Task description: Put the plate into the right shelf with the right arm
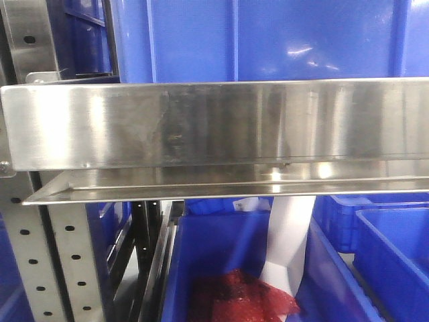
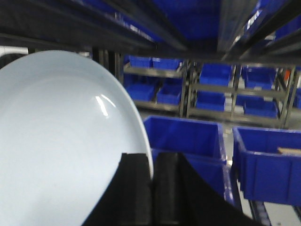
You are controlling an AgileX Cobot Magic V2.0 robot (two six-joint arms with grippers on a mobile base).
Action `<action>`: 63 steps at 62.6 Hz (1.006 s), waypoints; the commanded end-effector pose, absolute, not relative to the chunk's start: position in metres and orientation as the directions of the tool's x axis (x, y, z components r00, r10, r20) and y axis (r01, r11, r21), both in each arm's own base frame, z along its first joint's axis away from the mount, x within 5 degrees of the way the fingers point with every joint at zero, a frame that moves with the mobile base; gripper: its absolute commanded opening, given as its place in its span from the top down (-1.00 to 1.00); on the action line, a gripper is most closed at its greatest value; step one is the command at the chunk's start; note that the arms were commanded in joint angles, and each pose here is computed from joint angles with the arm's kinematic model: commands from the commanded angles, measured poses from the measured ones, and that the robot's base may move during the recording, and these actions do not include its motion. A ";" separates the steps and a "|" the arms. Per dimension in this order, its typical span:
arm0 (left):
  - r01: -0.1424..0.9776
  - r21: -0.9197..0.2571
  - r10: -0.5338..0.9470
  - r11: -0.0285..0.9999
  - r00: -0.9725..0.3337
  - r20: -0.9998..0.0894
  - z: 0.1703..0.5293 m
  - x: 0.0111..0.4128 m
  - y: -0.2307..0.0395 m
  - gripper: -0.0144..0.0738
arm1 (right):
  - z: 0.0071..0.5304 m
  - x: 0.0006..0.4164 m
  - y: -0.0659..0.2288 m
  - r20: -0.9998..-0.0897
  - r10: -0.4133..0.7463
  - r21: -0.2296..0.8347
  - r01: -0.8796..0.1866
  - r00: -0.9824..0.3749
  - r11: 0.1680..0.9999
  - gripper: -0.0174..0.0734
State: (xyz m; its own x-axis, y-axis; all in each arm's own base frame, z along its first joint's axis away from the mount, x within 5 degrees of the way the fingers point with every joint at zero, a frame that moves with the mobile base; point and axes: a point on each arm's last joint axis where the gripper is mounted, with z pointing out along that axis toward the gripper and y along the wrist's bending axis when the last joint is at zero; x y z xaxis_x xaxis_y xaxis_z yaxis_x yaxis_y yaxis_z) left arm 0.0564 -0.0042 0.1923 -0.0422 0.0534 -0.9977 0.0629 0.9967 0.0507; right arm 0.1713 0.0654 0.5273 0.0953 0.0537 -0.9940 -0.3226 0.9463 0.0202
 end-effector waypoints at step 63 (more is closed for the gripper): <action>0.050 0.044 0.042 0.998 0.043 -0.998 0.198 0.056 -0.003 0.78 | 0.459 0.306 0.108 -0.985 -0.111 -0.071 -0.280 -0.131 0.957 -0.78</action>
